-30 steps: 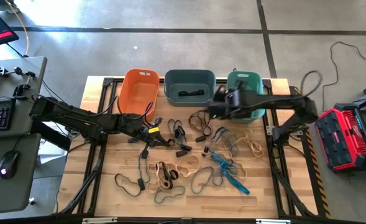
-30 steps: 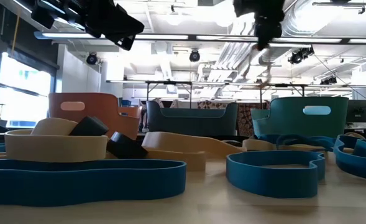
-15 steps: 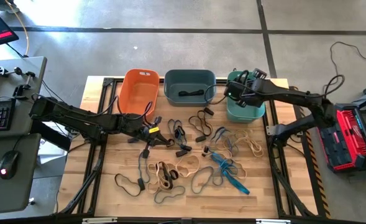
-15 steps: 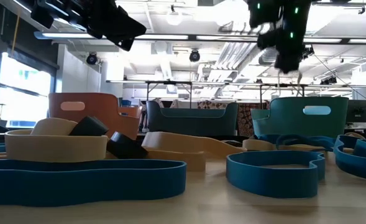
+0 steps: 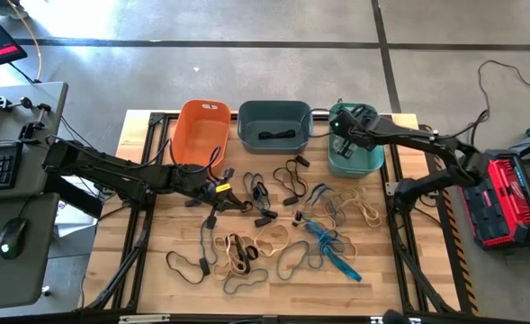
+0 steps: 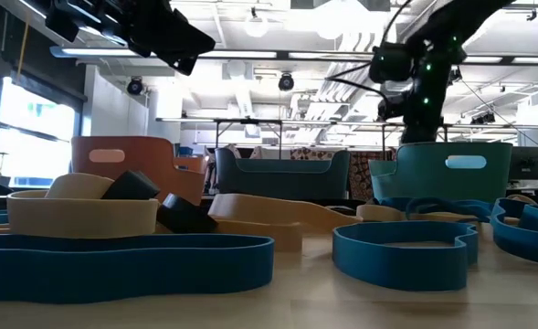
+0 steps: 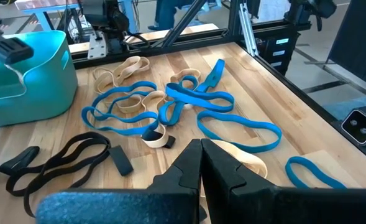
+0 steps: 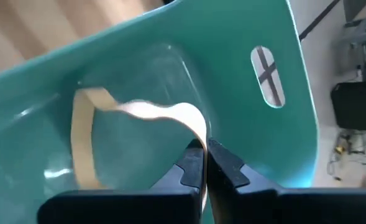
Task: Sort rubber bands into baskets
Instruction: Put the brown rubber band into the green bin, then put the blue rubber band into the orange bin
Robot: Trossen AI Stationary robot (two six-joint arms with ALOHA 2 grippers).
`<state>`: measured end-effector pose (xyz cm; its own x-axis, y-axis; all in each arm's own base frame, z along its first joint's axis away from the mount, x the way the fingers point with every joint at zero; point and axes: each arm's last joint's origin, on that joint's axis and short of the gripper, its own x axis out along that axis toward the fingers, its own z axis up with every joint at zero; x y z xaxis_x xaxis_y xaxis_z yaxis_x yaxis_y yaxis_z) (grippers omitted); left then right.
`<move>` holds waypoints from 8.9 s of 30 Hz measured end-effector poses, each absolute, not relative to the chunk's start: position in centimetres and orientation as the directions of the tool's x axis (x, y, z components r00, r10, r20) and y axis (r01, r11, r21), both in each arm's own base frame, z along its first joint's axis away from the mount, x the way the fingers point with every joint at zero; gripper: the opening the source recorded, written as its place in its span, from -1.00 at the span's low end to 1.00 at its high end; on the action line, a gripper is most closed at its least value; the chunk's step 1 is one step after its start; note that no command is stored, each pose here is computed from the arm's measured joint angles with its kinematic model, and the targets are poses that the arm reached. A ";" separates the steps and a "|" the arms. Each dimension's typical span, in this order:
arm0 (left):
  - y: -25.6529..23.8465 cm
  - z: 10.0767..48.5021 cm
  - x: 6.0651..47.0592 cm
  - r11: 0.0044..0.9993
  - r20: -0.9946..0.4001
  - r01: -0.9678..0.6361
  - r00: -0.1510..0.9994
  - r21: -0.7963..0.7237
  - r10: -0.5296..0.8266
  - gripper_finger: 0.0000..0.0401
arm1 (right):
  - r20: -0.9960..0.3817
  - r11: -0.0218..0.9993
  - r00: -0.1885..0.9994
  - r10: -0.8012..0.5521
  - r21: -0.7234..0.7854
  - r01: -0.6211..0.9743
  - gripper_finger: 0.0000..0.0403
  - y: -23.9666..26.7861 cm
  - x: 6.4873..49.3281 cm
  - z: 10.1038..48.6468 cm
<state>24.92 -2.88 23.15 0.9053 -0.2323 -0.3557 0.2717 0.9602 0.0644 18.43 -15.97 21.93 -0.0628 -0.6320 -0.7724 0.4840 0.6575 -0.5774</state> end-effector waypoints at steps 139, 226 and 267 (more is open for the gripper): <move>-4.7 15.3 25.4 0.938 -0.958 -0.303 0.173 0.169 0.229 -0.48 | -0.292 0.969 0.924 -0.248 -0.063 0.240 -1.00 3.0 23.2 22.3; 10.4 32.7 21.8 0.815 -0.739 -0.522 0.441 0.251 0.509 -1.00 | -0.315 0.959 0.907 -0.280 -0.054 0.277 -1.00 2.0 23.3 22.1; 16.7 24.0 22.1 0.804 -0.965 -0.573 0.086 0.156 0.249 -1.00 | -0.346 0.958 0.895 -0.281 -0.053 0.280 -1.00 2.0 23.2 21.8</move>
